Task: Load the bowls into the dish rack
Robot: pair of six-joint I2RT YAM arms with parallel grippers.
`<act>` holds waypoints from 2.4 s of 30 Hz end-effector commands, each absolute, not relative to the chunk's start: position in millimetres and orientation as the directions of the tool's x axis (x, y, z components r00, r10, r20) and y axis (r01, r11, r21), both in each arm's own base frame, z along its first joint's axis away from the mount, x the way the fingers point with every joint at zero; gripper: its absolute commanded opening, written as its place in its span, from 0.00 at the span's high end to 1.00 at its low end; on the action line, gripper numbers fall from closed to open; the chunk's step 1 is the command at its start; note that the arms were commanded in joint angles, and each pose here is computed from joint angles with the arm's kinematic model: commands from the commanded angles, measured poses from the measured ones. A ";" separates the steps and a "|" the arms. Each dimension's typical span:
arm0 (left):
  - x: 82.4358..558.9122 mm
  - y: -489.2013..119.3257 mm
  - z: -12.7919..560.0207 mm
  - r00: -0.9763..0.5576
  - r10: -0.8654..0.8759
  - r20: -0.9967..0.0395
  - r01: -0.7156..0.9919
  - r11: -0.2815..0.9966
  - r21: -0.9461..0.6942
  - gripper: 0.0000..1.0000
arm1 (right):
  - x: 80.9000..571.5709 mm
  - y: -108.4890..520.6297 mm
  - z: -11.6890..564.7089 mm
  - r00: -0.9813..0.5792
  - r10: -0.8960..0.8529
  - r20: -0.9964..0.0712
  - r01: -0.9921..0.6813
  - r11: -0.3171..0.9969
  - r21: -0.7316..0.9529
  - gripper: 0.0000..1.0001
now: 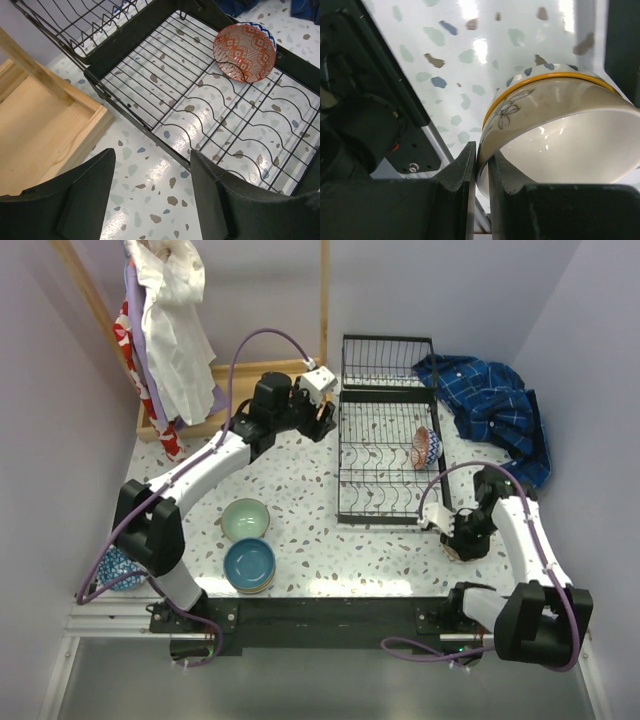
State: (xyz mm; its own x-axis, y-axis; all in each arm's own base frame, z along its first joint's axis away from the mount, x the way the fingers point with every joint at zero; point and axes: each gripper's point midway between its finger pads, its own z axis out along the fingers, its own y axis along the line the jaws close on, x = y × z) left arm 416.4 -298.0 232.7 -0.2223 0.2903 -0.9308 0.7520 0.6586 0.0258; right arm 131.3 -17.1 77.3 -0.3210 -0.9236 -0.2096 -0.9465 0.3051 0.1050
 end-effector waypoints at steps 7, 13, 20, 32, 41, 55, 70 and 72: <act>419.5 -270.6 250.7 -0.156 0.316 -0.936 0.716 0.689 0.114 0.33 | 125.2 31.1 86.9 0.215 -0.895 -0.391 -0.971 -0.239 0.015 0.94; 417.5 -267.5 247.6 -0.157 0.328 -0.932 0.715 0.688 0.122 0.33 | 130.5 56.4 84.2 0.343 -0.843 -0.415 -0.933 -0.357 -0.047 0.96; 411.7 -270.4 244.3 -0.150 0.342 -0.928 0.747 0.654 0.120 0.33 | 129.5 53.7 79.6 0.404 -0.848 -0.344 -0.909 -0.413 -0.052 0.37; 354.3 -318.6 249.3 0.029 0.472 -0.881 0.940 0.287 0.184 0.30 | 138.6 43.4 163.9 0.192 -0.936 -0.295 -0.977 -0.155 -0.143 0.30; 256.7 -373.1 208.5 0.330 0.588 -0.739 0.933 -0.322 0.160 0.30 | 201.5 59.0 233.5 -0.526 -0.617 -0.585 -0.732 0.679 -0.058 0.30; 207.6 -435.2 194.9 0.408 0.488 -0.772 0.878 -0.442 0.184 0.31 | 271.6 23.6 317.0 -0.518 0.221 -0.826 -0.010 0.964 0.264 0.28; 149.3 -485.3 165.1 0.566 0.498 -0.657 0.768 -0.609 0.200 0.41 | 283.3 -52.5 321.5 -0.502 0.346 -0.793 0.264 0.934 0.241 0.24; 146.6 -490.4 158.0 0.572 0.500 -0.650 0.764 -0.614 0.199 0.42 | 279.5 -52.1 317.9 -0.511 0.337 -0.791 0.261 0.937 0.231 0.24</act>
